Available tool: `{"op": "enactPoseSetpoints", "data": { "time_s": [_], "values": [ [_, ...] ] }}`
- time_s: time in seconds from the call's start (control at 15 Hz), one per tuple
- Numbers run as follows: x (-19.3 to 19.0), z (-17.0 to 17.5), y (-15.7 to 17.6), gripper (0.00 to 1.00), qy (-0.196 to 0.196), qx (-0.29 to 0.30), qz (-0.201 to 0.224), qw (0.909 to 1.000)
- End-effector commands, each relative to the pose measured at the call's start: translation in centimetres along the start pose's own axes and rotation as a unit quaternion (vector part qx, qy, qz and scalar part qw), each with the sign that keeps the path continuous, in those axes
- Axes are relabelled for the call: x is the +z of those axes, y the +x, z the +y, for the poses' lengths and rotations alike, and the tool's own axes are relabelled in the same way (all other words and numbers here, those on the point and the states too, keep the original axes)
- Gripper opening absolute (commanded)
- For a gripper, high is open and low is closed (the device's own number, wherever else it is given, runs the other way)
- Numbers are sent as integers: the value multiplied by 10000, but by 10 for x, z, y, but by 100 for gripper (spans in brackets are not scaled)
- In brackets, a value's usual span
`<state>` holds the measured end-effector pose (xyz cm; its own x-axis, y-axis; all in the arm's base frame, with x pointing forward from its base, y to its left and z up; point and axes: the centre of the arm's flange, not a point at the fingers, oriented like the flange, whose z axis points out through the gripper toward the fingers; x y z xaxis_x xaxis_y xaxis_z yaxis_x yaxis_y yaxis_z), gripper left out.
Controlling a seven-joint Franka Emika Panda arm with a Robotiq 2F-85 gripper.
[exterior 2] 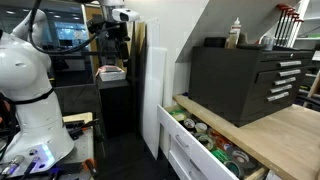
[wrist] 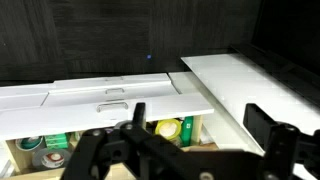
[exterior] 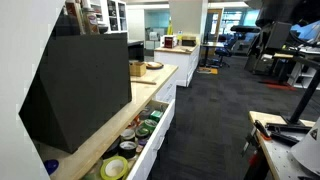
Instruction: Close the topmost drawer of the cabinet to the left
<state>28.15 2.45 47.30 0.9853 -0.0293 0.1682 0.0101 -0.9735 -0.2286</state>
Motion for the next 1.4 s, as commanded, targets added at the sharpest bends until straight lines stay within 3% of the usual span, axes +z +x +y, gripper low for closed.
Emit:
{"op": "enactPoseSetpoints", "data": {
  "time_s": [0.0,0.8,1.33],
  "values": [
    [1,0,0,100,-2,4,-23,10000],
    [6,1,3,100,-44,25,-54,10000],
    [49,5,40,100,-431,-5,-190,9989]
  ]
}}
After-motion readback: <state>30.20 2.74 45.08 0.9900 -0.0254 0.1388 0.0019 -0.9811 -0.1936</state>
